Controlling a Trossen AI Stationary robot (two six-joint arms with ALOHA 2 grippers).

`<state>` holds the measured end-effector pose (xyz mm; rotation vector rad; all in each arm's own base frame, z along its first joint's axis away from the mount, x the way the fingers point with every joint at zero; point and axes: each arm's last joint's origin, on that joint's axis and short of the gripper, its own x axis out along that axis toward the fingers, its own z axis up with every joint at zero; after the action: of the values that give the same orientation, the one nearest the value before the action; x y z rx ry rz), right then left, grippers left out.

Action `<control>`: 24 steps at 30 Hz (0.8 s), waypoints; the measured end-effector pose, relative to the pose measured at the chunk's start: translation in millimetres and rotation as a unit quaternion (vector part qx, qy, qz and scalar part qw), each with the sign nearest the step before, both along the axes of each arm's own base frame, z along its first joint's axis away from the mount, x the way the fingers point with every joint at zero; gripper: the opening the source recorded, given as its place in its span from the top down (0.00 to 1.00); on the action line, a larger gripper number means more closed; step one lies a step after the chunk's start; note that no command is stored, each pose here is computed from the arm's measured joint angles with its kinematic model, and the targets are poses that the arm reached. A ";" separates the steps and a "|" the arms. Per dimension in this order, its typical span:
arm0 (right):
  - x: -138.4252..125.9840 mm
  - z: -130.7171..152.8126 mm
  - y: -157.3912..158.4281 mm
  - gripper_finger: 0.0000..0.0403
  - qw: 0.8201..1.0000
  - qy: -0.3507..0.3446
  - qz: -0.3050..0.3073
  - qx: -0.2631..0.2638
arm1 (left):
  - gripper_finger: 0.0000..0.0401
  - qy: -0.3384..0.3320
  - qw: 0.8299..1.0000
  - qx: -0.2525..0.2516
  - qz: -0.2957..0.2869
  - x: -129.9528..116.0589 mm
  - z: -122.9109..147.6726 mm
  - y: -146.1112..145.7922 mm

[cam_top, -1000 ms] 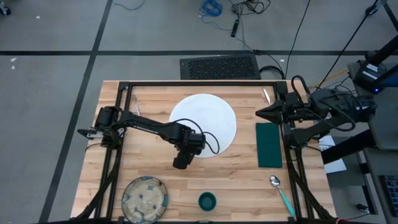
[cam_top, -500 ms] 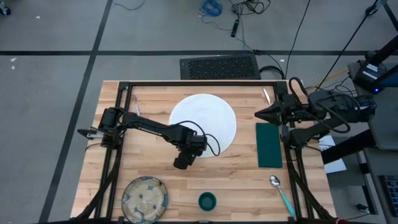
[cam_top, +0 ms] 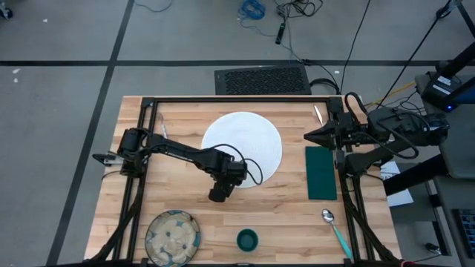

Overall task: Set table place
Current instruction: Move the white placemat to the center

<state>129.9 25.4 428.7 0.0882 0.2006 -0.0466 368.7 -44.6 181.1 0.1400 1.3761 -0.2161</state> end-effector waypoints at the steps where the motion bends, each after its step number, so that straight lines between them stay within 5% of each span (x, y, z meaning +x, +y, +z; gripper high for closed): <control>1: 0.0 0.0 0.0 1.00 1.000 0.000 0.000 0.000 | 0.65 0.001 1.000 -0.001 0.004 -0.1 0.0 0.1; 24: 5.9 -3.3 1.6 1.00 1.000 0.015 0.000 -0.004 | 0.65 0.018 1.000 0.009 -0.007 6.2 -20.2 4.9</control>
<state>135.8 26.9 425.4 0.0793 0.2305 -0.0484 374.9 -39.7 161.0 0.1604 1.4129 -0.2185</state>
